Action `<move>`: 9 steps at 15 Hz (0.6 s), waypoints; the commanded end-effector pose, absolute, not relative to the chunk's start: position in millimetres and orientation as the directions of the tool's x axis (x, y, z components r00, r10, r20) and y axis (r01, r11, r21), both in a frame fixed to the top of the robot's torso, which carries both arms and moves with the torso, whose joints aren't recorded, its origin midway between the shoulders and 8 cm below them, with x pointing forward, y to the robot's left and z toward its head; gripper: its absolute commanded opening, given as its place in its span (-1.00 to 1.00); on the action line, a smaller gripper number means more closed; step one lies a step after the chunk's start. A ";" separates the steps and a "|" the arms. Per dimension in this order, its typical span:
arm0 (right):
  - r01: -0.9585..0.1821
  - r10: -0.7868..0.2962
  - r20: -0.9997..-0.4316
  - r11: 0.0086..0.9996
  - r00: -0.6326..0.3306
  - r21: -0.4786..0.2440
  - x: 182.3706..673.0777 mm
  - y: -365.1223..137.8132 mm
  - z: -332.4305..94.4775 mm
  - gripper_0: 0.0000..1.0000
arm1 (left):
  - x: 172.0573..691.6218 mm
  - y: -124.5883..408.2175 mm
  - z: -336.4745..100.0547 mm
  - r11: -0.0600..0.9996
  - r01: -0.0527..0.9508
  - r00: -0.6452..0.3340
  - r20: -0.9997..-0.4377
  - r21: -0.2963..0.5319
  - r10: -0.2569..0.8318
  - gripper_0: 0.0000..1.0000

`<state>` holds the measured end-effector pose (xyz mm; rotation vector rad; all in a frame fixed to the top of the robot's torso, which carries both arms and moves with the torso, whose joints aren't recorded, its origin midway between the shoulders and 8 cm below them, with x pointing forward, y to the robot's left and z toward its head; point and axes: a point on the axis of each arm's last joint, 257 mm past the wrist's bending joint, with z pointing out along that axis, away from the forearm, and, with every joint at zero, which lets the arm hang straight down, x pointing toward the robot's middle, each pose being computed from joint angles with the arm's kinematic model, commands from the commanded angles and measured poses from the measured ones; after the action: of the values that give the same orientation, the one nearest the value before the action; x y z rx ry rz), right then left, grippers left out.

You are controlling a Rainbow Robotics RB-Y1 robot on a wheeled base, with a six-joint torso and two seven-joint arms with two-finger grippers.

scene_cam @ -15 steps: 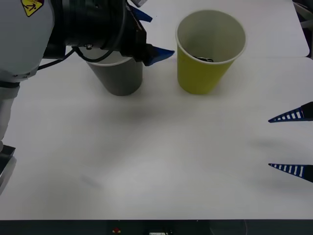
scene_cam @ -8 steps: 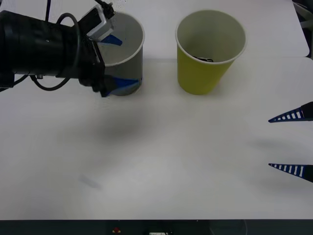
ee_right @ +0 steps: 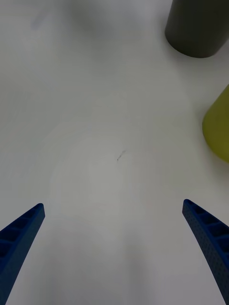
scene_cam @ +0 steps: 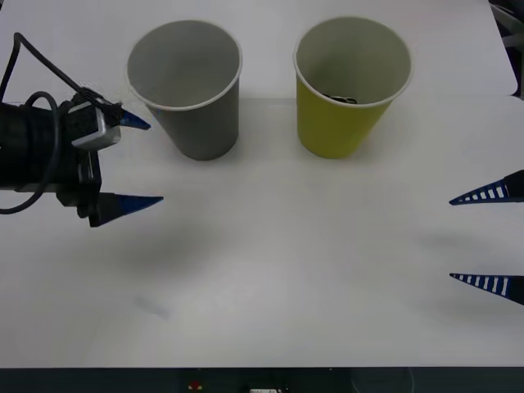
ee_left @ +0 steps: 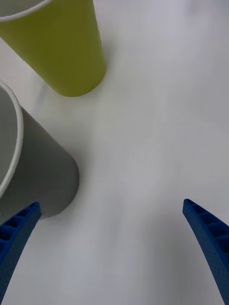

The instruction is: Put the can into the green bin and the plastic bottle into the gray bin

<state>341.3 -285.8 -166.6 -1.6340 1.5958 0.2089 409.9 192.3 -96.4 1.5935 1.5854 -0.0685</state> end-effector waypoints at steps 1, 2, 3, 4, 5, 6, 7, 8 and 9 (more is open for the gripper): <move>-0.892 -0.755 -0.630 0.143 0.182 -0.429 341.3 -285.8 -166.6 1.00 | 396.2 212.5 -108.6 0.152 0.849 0.189 -0.560 0.506 0.807 1.00; -0.892 -0.755 -0.630 0.143 0.182 -0.429 341.3 -285.8 -166.6 1.00 | 389.9 219.5 -113.4 0.152 0.860 0.175 -0.560 0.488 0.810 1.00; -0.892 -0.755 -0.630 0.143 0.182 -0.429 341.3 -285.8 -166.6 1.00 | 386.3 226.3 -115.8 0.150 0.864 0.166 -0.553 0.480 0.816 1.00; -0.892 -0.755 -0.630 0.143 0.182 -0.429 341.3 -285.8 -166.6 1.00 | 382.3 234.3 -119.7 0.148 0.869 0.154 -0.544 0.471 0.825 1.00; -0.892 -0.755 -0.630 0.143 0.182 -0.429 341.3 -285.8 -166.6 1.00 | 378.4 241.7 -124.5 0.154 0.877 0.137 -0.544 0.455 0.828 1.00; -0.892 -0.755 -0.630 0.143 0.182 -0.429 341.3 -285.8 -166.6 1.00 | 375.7 248.1 -128.4 0.162 0.883 0.122 -0.550 0.440 0.826 1.00; -0.892 -0.755 -0.630 0.143 0.182 -0.429 341.3 -285.8 -166.6 1.00 | 374.6 253.1 -131.6 0.164 0.888 0.121 -0.561 0.431 0.819 1.00; -0.892 -0.755 -0.630 0.143 0.182 -0.429 341.3 -285.8 -166.6 1.00 | 373.0 260.7 -135.8 0.175 0.898 0.105 -0.582 0.405 0.806 1.00; -0.892 -0.755 -0.630 0.143 0.182 -0.429 341.3 -285.8 -166.6 1.00 | 371.6 266.5 -138.1 0.175 0.904 0.101 -0.593 0.390 0.799 1.00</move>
<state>341.3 -285.8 -166.6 -1.6340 1.5958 0.2089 372.5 261.9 -136.3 1.6344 1.7018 -0.1601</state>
